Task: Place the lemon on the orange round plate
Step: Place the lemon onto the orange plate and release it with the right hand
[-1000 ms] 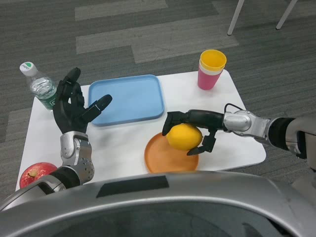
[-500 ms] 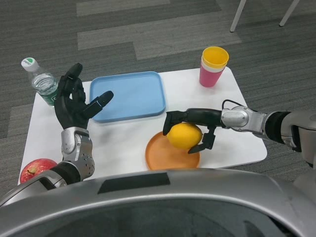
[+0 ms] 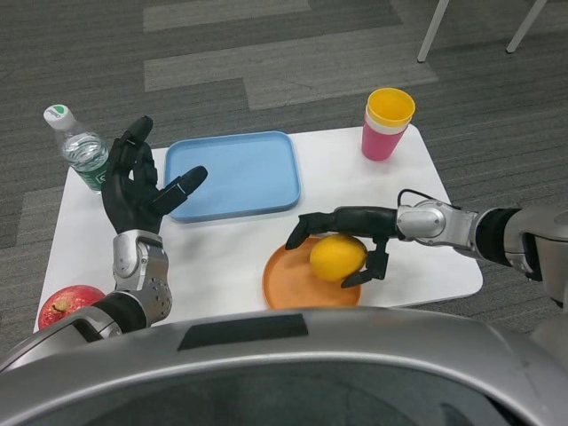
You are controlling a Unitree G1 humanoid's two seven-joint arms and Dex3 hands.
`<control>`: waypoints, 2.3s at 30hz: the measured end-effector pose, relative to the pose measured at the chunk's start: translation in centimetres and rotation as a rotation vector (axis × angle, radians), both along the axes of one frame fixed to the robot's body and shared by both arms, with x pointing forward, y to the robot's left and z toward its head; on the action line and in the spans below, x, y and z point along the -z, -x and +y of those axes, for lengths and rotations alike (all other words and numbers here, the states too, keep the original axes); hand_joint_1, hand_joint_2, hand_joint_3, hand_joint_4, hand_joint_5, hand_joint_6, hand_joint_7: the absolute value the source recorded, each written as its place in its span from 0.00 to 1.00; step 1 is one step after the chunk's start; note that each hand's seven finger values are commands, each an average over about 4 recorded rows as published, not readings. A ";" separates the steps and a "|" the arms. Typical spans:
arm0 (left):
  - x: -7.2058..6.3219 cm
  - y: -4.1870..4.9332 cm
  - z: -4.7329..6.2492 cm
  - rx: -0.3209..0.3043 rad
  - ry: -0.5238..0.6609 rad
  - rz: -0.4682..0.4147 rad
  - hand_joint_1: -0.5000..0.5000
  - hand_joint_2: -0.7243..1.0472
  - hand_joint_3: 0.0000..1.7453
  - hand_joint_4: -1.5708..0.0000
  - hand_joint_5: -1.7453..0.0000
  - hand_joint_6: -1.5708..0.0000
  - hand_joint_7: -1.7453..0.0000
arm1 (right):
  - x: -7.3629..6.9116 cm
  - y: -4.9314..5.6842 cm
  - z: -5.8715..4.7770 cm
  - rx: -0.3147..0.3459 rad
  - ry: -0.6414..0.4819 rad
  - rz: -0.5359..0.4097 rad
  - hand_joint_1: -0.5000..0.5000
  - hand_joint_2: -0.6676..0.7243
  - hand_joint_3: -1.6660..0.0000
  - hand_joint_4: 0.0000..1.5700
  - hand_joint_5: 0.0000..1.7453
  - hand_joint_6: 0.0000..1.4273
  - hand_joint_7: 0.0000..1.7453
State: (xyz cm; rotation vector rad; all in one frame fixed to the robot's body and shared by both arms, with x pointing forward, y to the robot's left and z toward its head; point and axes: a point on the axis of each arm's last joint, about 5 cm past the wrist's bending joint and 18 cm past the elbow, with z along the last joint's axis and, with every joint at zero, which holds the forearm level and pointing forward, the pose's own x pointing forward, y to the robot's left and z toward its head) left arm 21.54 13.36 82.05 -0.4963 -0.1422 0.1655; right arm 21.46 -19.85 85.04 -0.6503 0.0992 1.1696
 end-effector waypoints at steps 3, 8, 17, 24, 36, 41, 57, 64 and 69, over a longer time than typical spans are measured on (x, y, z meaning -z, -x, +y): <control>0.0 0.00 0.0 -0.001 0.001 0.001 1.00 0.65 0.05 1.00 0.88 0.63 0.64 | 0.0 0.0 0.1 -0.005 -0.005 0.002 0.05 0.41 0.19 0.00 0.00 0.00 0.14; 0.0 0.01 0.0 0.000 0.002 0.001 1.00 0.65 0.05 1.00 0.88 0.63 0.64 | 0.0 0.1 0.2 -0.011 -0.009 0.003 0.04 0.45 0.15 0.00 0.00 0.00 0.05; 0.0 0.00 -0.1 0.000 0.003 0.002 1.00 0.65 0.05 1.00 0.88 0.63 0.64 | -0.4 -0.3 0.2 -0.010 -0.023 -0.007 0.04 0.45 0.14 0.00 0.00 0.00 0.00; 0.0 -0.01 -0.1 -0.001 0.004 0.004 1.00 0.65 0.05 1.00 0.88 0.63 0.64 | -0.7 -0.4 0.5 -0.011 -0.047 -0.019 0.04 0.48 0.14 0.00 0.00 0.00 0.00; 0.0 -0.03 0.0 -0.006 0.008 0.004 1.00 0.65 0.05 1.00 0.88 0.63 0.64 | -0.9 -0.4 0.7 -0.029 -0.058 -0.014 0.08 0.56 0.19 0.00 0.00 0.00 0.00; 0.0 -0.01 0.0 -0.006 0.008 0.005 1.00 0.65 0.05 1.00 0.88 0.63 0.64 | -0.9 -0.4 0.9 -0.038 -0.067 -0.014 0.08 0.60 0.19 0.00 0.00 0.00 0.00; 0.0 0.00 -0.1 -0.006 0.010 0.006 1.00 0.65 0.05 1.00 0.88 0.63 0.66 | -1.3 -0.6 1.3 -0.061 -0.087 -0.020 0.04 0.68 0.10 0.00 0.00 0.00 0.00; 0.0 0.00 -0.1 -0.006 0.010 0.006 1.00 0.65 0.05 1.00 0.88 0.63 0.64 | -1.4 -0.6 1.3 -0.061 -0.090 -0.023 0.04 0.68 0.10 0.00 0.00 0.00 0.00; 0.0 0.00 -0.1 -0.006 0.010 0.006 1.00 0.65 0.05 1.00 0.88 0.63 0.66 | -1.8 -1.0 1.4 -0.050 -0.112 -0.044 0.04 0.66 0.06 0.00 0.00 0.00 0.00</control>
